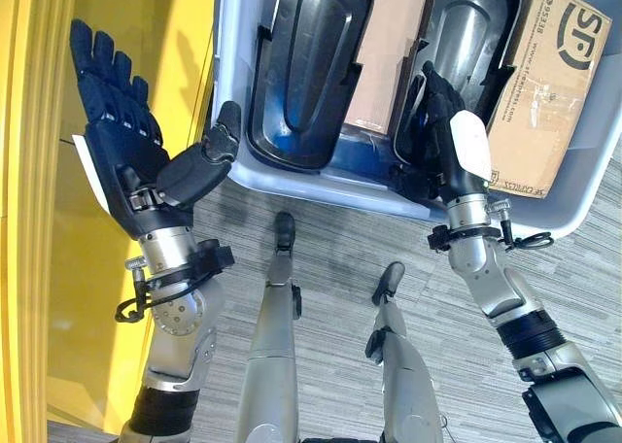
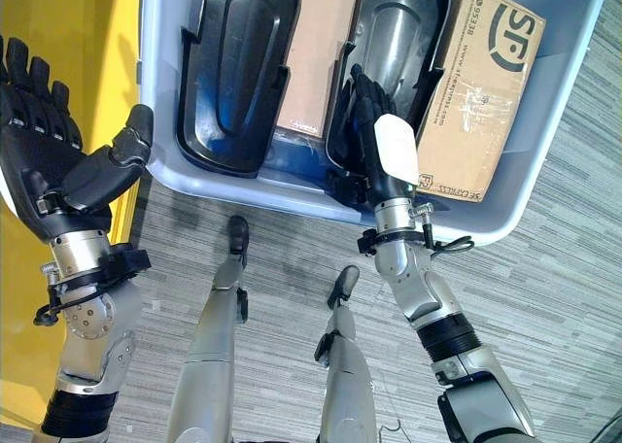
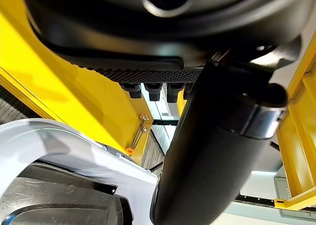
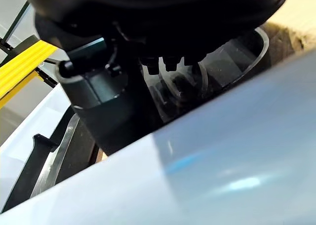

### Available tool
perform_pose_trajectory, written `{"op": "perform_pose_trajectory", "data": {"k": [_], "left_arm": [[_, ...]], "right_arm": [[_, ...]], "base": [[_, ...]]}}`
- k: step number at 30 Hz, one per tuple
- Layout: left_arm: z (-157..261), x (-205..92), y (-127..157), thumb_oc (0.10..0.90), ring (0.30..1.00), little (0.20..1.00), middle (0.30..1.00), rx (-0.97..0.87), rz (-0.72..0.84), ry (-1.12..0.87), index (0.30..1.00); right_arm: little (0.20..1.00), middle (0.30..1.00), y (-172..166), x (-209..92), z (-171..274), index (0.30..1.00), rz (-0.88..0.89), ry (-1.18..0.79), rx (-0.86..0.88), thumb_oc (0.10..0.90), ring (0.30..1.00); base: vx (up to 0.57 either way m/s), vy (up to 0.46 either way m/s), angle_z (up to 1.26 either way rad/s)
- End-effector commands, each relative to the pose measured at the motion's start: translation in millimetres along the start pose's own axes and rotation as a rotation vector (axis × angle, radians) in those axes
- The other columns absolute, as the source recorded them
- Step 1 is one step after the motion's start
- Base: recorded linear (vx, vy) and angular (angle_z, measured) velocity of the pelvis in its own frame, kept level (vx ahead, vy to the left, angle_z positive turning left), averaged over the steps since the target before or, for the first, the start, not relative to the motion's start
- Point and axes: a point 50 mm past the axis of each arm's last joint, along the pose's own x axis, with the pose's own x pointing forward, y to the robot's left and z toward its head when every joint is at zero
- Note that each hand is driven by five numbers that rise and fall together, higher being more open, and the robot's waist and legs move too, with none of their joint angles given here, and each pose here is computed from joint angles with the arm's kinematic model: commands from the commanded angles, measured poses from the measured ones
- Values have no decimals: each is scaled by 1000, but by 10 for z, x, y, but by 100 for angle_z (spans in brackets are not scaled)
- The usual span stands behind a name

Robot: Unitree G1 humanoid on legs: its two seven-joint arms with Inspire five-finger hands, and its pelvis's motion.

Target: Move parts from the plastic box to the shelf.

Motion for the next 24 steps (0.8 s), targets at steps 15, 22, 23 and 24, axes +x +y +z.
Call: {"op": "perform_pose_trajectory", "data": {"k": [15,22,23,24], "left_arm": [[431,53,-113,900,1000,1000,1000,-106,-66,-237,1000],[415,32,-147,900,1000,1000,1000,-145,-98,-216,1000],[414,26,-165,900,1000,1000,1000,-160,-111,-209,1000],[414,27,-165,900,1000,1000,1000,-161,-111,-209,1000]], "right_arm": [[1000,1000,293,208,-184,1000,16,114,-98,900,1000],[1000,1000,303,312,-513,1000,51,290,-213,900,1000],[1000,1000,263,304,-638,1000,59,348,-264,900,1000],[1000,1000,264,309,-637,1000,59,348,-264,900,1000]], "base": [[-46,17,-3],[-12,1,3],[0,0,0],[0,0,0]]}}
